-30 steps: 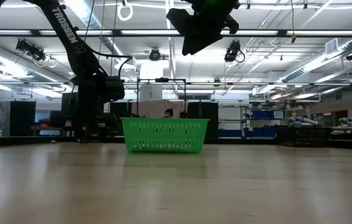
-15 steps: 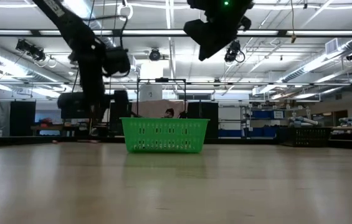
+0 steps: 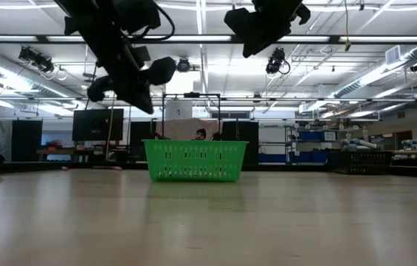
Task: Sort crayons
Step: Put the pink crayon into the red basket
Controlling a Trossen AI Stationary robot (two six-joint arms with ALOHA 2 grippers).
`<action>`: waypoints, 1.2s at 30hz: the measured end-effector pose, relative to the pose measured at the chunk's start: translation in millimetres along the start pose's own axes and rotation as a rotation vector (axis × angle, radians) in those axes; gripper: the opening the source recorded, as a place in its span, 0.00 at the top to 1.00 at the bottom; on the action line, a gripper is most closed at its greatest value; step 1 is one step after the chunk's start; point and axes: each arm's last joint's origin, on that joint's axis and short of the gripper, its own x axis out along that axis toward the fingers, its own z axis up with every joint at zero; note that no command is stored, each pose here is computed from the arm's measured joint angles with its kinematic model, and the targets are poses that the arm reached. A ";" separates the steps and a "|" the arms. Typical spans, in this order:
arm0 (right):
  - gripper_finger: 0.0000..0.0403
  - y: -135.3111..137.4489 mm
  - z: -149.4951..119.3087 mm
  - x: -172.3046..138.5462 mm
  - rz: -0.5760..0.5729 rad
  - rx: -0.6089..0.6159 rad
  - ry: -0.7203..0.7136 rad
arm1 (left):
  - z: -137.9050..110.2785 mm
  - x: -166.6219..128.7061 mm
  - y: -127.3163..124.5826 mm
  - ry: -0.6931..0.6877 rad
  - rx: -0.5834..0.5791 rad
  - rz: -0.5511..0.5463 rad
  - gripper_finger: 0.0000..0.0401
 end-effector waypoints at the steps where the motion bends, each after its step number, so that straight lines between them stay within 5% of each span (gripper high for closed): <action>1: 0.70 0.2 0.2 -0.3 0.002 0.004 -0.001 | 0.1 -0.3 1.7 -0.023 0.000 0.032 0.97; 6: 0.70 2.8 3.7 -0.1 0.017 0.040 -0.017 | 10.8 20.3 29.0 -0.053 -0.173 0.243 0.94; 12: 0.70 8.8 10.3 -0.6 0.081 0.035 -0.030 | 17.7 66.3 65.7 -0.049 -0.150 0.444 0.84; 23: 0.70 11.7 12.3 1.1 0.118 0.019 -0.025 | 6.3 126.5 93.5 0.032 -0.368 0.514 0.56; 36: 0.70 12.4 13.1 1.2 0.120 0.029 -0.029 | -0.3 150.3 107.2 0.072 -0.470 0.549 0.59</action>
